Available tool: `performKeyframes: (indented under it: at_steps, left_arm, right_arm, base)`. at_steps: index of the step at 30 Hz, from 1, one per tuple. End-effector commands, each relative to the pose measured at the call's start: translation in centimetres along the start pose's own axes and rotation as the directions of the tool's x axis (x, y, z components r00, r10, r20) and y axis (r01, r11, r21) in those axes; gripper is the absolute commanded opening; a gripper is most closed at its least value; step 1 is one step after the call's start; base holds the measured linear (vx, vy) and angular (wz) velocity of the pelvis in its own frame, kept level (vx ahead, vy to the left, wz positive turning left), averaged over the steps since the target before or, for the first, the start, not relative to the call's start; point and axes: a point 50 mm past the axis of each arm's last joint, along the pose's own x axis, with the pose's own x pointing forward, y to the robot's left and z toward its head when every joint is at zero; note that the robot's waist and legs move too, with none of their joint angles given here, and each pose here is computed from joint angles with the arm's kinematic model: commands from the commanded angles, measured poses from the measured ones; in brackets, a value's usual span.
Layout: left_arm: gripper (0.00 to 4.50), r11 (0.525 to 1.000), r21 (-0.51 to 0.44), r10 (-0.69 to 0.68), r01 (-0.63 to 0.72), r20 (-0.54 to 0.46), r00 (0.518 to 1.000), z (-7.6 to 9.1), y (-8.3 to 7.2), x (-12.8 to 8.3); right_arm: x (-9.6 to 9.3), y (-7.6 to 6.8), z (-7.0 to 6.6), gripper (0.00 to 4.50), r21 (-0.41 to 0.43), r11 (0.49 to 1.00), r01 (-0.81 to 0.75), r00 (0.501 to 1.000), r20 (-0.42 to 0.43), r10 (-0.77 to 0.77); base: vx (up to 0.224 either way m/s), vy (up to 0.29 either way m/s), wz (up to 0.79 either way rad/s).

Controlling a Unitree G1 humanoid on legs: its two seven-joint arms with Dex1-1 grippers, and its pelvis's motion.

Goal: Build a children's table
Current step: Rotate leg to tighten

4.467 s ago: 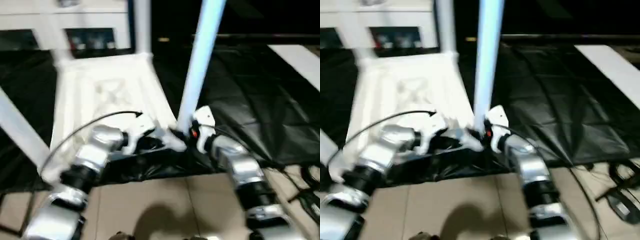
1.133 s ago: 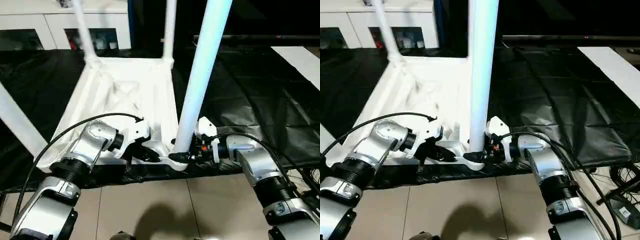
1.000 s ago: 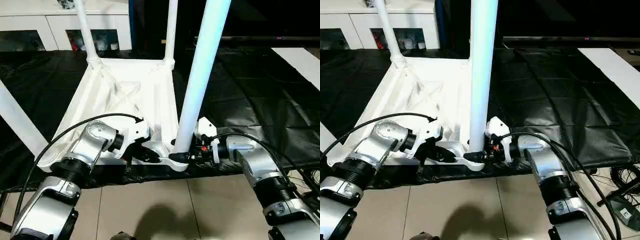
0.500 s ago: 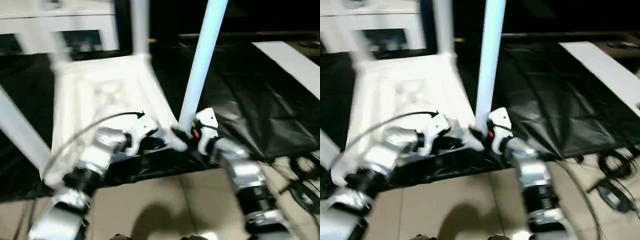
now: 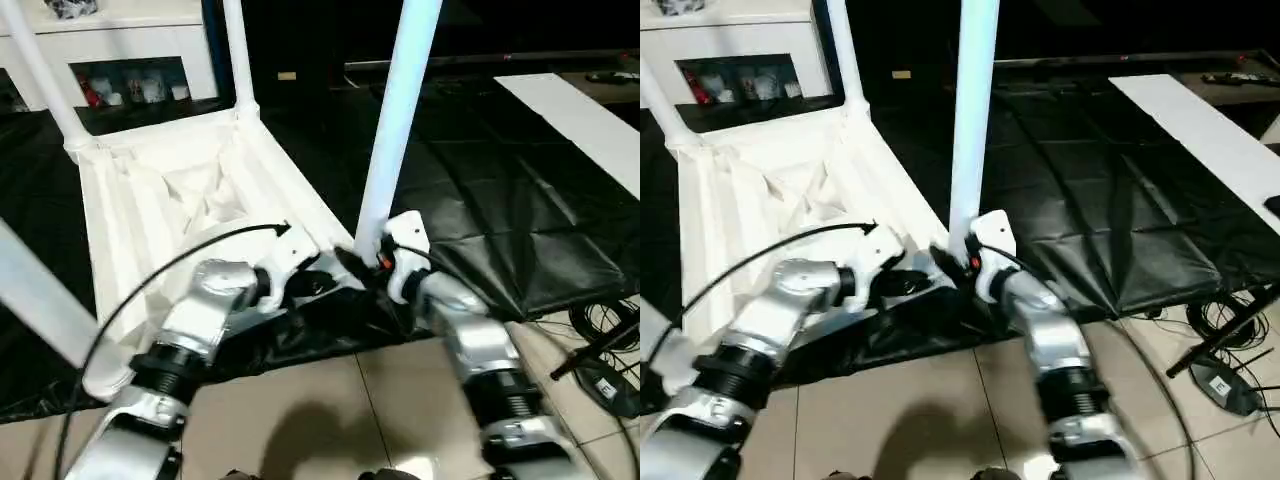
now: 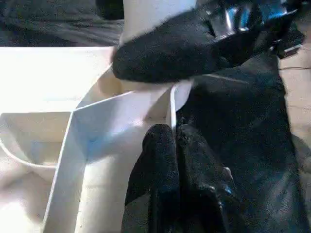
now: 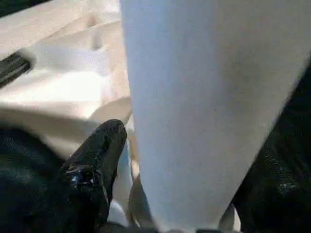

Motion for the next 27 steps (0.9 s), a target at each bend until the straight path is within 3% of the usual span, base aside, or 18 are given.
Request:
performKeyframes:
  at_steps: [1, 4, 9, 13, 15, 22, 23, 24, 25, 27]
  left_arm:
    - [0.0, 0.985, 0.106, -0.142, 0.137, 0.046, 0.989, 2.2, -0.8, 0.9]
    - [0.0, 0.97, 0.126, -0.21, 0.208, 0.008, 0.978, 1.9, -0.7, 0.5]
    - [0.0, 0.953, 0.133, -0.268, 0.271, -0.043, 0.962, 1.7, 0.0, -0.1]
    - [0.0, 0.949, 0.134, -0.28, 0.286, -0.06, 0.958, 1.8, 0.5, -0.2]
    - [0.0, 0.948, 0.131, -0.284, 0.29, -0.06, 0.957, 1.8, 0.6, -0.2]
    - [0.0, 0.95, 0.126, -0.281, 0.287, -0.062, 0.958, 1.7, 0.8, -0.4]
    - [0.0, 0.952, 0.121, -0.275, 0.28, -0.055, 0.96, 1.7, 0.8, -0.4]
    - [0.0, 0.966, 0.116, -0.229, 0.232, -0.037, 0.973, 1.7, 1.2, -0.6]
    - [0.0, 0.966, 0.116, -0.229, 0.232, -0.037, 0.973, 1.7, 1.2, -0.6]
    - [0.0, 0.984, 0.101, -0.143, 0.143, -0.013, 0.99, 1.7, 1.7, -0.8]
  right_arm:
    - [0.8, 3.3, -2.5, 3.17, 0.029, 0.965, -0.261, 0.959, -0.104, 0.262]
    - [0.2, 3.2, -2.3, 3.17, 0.021, 0.924, -0.382, 0.917, -0.117, 0.382]
    - [-0.7, 4.0, -2.5, 3.17, 0.033, 0.795, -0.606, 0.778, -0.182, 0.601]
    - [-1.2, 4.8, -3.1, 2.92, 0.069, 0.704, -0.707, 0.675, -0.232, 0.7]
    - [-1.2, 5.0, -3.2, 2.92, 0.076, 0.688, -0.722, 0.657, -0.236, 0.716]
    - [-1.0, 5.4, -3.1, 2.32, 0.101, 0.683, -0.724, 0.656, -0.205, 0.726]
    - [-0.9, 5.3, -3.1, 2.28, 0.103, 0.694, -0.713, 0.67, -0.195, 0.717]
    - [-0.7, 4.9, -2.9, 2.28, 0.105, 0.737, -0.668, 0.718, -0.17, 0.675]
    - [-0.7, 4.9, -2.9, 2.23, 0.105, 0.737, -0.668, 0.718, -0.17, 0.675]
    - [-0.3, 4.0, -2.7, 2.11, 0.092, 0.831, -0.549, 0.818, -0.146, 0.557]
  base:
    - [0.0, 0.0, 0.0]
    - [0.0, 0.0, 0.0]
    - [0.0, 0.0, 0.0]
    - [0.0, 0.0, 0.0]
    - [0.0, 0.0, 0.0]
    - [0.0, 0.0, 0.0]
    - [0.0, 0.0, 0.0]
    - [0.0, 0.0, 0.0]
    - [0.0, 0.0, 0.0]
    - [0.0, 0.0, 0.0]
